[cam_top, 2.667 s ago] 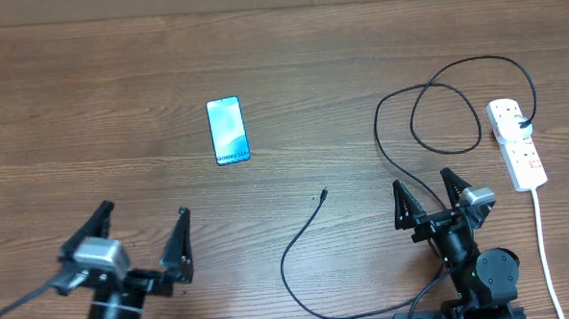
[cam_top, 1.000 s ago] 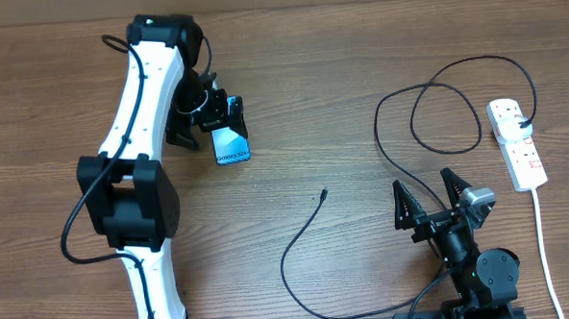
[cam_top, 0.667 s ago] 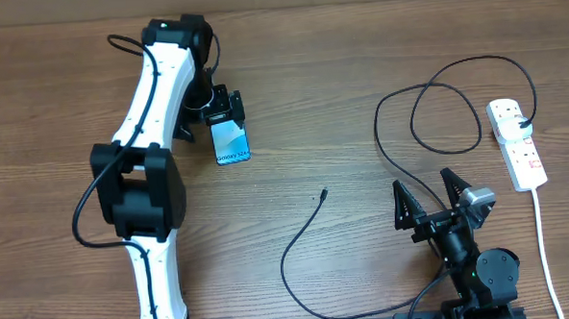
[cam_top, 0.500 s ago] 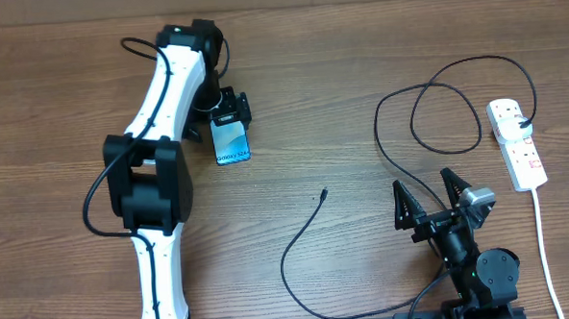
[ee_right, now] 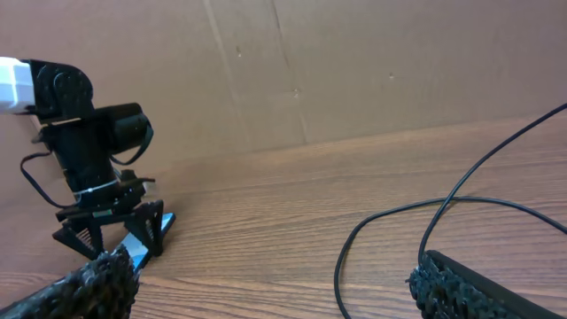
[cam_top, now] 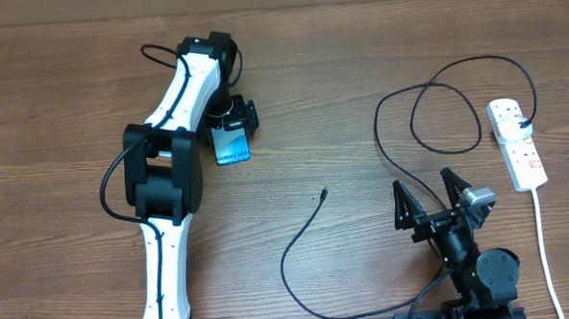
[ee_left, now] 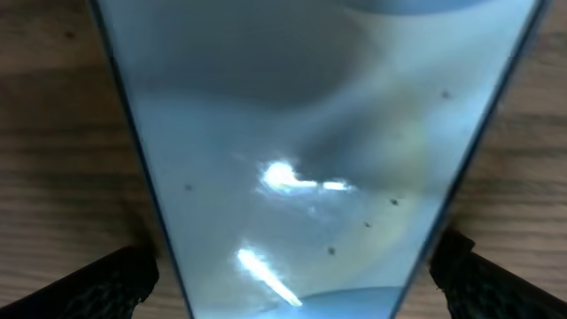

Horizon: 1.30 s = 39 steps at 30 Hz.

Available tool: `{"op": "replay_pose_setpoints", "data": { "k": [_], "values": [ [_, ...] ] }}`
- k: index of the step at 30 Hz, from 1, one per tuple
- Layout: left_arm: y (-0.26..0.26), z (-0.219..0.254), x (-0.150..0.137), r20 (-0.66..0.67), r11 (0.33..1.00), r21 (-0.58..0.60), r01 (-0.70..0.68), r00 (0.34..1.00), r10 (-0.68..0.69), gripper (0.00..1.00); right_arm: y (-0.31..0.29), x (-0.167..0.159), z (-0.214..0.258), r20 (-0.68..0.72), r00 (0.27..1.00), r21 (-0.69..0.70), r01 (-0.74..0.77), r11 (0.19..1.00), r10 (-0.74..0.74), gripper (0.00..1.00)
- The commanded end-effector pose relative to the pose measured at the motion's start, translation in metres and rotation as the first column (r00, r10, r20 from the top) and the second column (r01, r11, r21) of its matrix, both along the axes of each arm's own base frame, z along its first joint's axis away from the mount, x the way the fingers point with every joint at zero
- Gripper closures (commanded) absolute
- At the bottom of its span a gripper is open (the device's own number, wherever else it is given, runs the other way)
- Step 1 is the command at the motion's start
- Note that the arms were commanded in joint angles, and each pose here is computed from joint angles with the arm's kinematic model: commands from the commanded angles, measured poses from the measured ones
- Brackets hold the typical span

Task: Plug charger to phone and switch on socket
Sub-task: 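Grasp the phone with the left gripper and lift it upright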

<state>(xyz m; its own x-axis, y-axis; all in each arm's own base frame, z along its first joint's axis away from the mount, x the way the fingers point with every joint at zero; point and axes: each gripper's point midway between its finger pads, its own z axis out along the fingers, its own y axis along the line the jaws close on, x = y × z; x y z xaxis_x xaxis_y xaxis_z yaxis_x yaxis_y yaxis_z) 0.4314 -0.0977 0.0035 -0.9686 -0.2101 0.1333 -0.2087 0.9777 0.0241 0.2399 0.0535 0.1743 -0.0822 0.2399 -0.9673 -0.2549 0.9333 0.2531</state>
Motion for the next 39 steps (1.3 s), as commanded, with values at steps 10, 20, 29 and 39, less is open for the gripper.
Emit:
{"op": "replay_pose_setpoints", "data": {
  "k": [10,20,29,39],
  "values": [
    [0.009,-0.022,0.002,-0.019,0.998,0.063,0.008,1.0,-0.007,0.0,0.001,0.0,-0.002,0.003,1.0,-0.002,0.0,1.0,0.0,0.0],
    [-0.004,-0.023,0.008,0.004,0.996,-0.043,0.073,0.997,-0.073,0.0,0.001,0.0,-0.002,0.003,1.0,-0.002,0.0,1.0,0.0,0.0],
    [-0.003,-0.023,0.011,0.014,0.997,-0.04,0.071,0.997,-0.071,0.0,0.001,0.0,-0.002,0.003,1.0,-0.002,0.0,1.0,0.0,0.0],
    [-0.004,-0.021,-0.005,-0.048,0.996,-0.032,0.078,0.996,-0.079,0.18,0.001,0.0,-0.002,0.003,1.0,-0.002,0.0,1.0,0.0,0.0]
  ]
}}
